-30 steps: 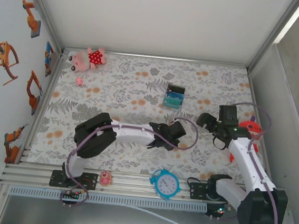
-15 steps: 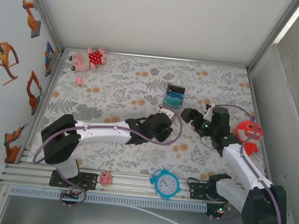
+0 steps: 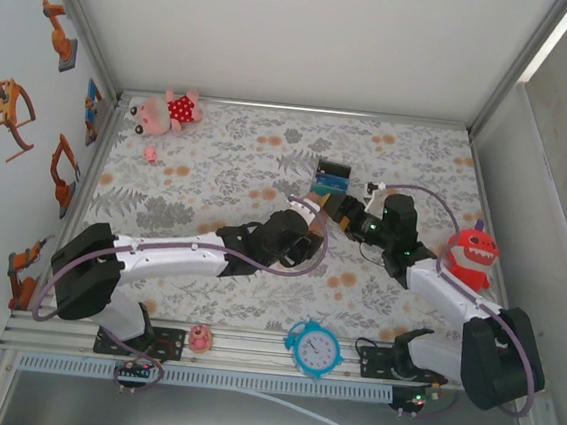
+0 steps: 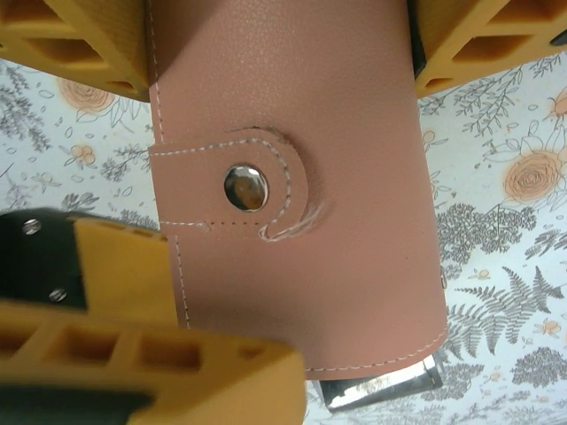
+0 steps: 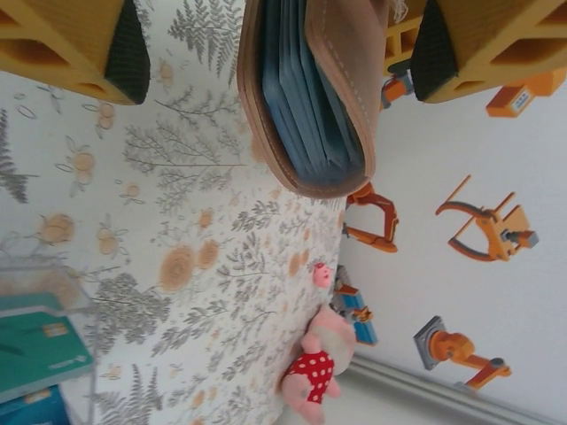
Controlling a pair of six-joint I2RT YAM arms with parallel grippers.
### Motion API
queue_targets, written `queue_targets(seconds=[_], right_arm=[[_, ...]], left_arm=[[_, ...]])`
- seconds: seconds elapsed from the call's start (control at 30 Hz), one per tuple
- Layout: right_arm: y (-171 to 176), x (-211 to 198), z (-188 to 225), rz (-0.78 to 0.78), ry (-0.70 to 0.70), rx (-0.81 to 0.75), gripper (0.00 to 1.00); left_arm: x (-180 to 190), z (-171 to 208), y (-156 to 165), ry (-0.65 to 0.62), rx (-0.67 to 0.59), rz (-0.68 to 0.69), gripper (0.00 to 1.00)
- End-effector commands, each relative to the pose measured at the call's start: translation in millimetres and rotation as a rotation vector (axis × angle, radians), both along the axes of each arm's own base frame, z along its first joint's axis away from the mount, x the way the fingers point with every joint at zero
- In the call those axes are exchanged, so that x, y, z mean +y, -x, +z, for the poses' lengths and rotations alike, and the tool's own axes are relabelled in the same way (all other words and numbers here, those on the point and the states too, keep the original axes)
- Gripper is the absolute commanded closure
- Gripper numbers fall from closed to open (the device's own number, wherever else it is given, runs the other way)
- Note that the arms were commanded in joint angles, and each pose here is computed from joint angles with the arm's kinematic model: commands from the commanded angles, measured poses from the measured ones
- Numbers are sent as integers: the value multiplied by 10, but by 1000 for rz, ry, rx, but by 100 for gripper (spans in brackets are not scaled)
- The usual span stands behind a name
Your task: Take the credit cards out of the card holder
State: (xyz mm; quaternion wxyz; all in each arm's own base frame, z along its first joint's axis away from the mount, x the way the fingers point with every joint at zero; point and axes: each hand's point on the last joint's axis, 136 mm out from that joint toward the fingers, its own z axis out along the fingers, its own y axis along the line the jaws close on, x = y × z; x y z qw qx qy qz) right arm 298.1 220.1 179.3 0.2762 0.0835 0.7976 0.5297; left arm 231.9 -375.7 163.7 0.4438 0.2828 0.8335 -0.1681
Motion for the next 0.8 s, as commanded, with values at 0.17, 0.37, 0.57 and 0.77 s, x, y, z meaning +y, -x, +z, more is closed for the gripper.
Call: queue_targets(seconds=[0.17,0.37,0.57,0.77], right_arm=[[-20,248,370,75,-93,-102,50],[-33,265,405,85,-84,-115,83],[-70,262,374,93,-21,-131,96],[-105,308,482,140,45,-181,100]], left_arm=[[-75,287,-54,103,-37,-24,37],[-65,313,-2,114,-33,-60,28],[106,479,101,129,-70,-97,3],[564,794,127,183,-138,-25,3]])
